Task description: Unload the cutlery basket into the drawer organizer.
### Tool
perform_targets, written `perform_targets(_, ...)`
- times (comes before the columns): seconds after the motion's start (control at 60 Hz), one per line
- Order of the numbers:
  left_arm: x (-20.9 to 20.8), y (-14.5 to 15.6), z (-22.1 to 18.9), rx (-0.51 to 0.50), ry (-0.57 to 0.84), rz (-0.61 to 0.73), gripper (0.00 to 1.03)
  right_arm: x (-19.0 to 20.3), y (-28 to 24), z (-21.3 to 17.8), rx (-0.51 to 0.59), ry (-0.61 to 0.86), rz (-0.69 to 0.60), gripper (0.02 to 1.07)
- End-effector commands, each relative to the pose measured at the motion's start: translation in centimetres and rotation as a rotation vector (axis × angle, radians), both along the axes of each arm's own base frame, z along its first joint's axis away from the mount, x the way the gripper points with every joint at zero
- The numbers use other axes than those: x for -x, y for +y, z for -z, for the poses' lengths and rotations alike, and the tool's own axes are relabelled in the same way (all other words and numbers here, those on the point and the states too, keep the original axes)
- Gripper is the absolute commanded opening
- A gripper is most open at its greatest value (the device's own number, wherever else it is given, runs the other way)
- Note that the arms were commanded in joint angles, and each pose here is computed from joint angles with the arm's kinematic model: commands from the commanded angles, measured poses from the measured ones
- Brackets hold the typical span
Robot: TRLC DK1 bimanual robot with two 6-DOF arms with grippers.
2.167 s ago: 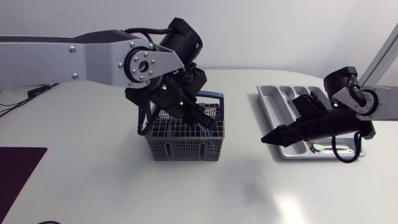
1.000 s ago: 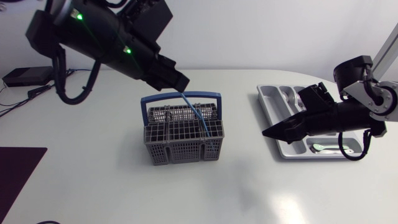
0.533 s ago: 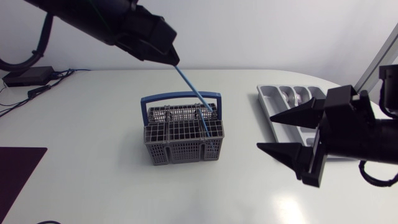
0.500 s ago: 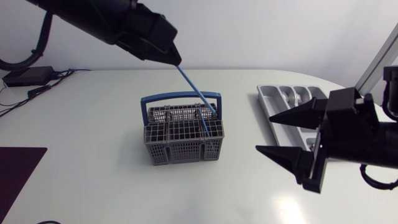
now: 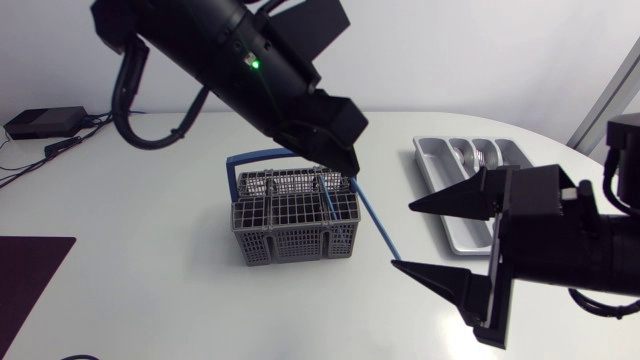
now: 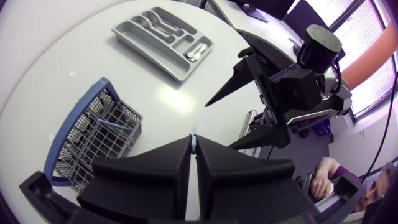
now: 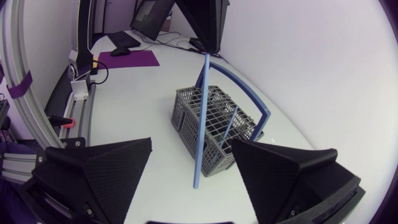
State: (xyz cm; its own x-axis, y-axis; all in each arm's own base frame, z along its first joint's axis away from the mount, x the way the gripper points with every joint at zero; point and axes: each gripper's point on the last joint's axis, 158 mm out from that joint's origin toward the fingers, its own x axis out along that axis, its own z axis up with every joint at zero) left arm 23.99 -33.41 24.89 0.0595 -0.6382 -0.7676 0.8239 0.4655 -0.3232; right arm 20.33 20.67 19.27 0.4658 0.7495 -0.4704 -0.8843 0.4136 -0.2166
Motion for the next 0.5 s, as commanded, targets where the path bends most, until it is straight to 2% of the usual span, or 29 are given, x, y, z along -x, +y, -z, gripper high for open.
perform_targets(0.0, 0.8, -0.7, 1.6, -0.014, 0.064, 0.025, 0.05, 0.0, 0.7, 0.8, 0.014, 0.018, -0.025, 0.84)
perform_targets(0.483, 1.7, -1.4, 2.5, -0.019, 0.088, 0.068, 0.05, -0.6, 1.9, 2.3, 0.024, 0.096, -0.040, 0.23)
